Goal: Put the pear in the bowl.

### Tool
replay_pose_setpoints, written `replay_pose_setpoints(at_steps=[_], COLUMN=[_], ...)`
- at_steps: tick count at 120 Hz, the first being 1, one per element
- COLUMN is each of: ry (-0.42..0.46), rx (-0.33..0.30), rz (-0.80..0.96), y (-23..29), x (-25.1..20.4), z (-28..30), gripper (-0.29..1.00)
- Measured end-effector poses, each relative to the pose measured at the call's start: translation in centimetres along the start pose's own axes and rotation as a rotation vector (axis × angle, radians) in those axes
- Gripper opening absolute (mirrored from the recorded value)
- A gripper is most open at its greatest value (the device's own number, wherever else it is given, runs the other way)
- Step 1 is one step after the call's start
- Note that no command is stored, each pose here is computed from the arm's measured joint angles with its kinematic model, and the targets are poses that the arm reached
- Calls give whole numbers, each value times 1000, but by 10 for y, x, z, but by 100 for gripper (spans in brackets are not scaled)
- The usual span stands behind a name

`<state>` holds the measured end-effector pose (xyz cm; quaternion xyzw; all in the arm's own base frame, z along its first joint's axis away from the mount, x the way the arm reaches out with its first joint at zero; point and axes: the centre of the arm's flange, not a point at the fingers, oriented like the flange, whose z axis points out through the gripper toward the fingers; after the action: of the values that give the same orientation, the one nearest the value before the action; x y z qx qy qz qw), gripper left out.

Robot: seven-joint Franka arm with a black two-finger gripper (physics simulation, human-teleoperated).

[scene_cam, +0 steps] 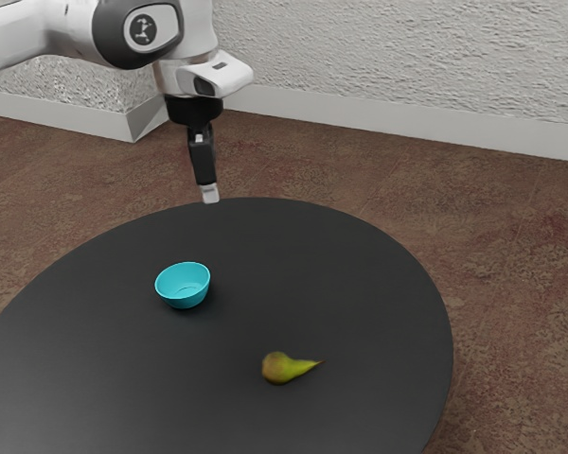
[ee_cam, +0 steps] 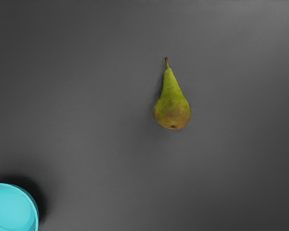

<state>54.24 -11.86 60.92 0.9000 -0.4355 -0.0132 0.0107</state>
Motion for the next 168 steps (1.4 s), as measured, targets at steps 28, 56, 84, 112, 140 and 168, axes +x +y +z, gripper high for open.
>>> replay_pose_setpoints(at_steps=[28,56,84,112,140,168], ry=[8,-28,-73,-36,-36,-61], rx=[9,-28,-86,-100,-129,-160], rz=[79,118,165,231,202,141], y=[0,-28,-38,-24,15,52], x=[4,-8,-11,36,51,60], z=[1,34,147,206,261,301], gripper=[70,70,70,70,70,70])
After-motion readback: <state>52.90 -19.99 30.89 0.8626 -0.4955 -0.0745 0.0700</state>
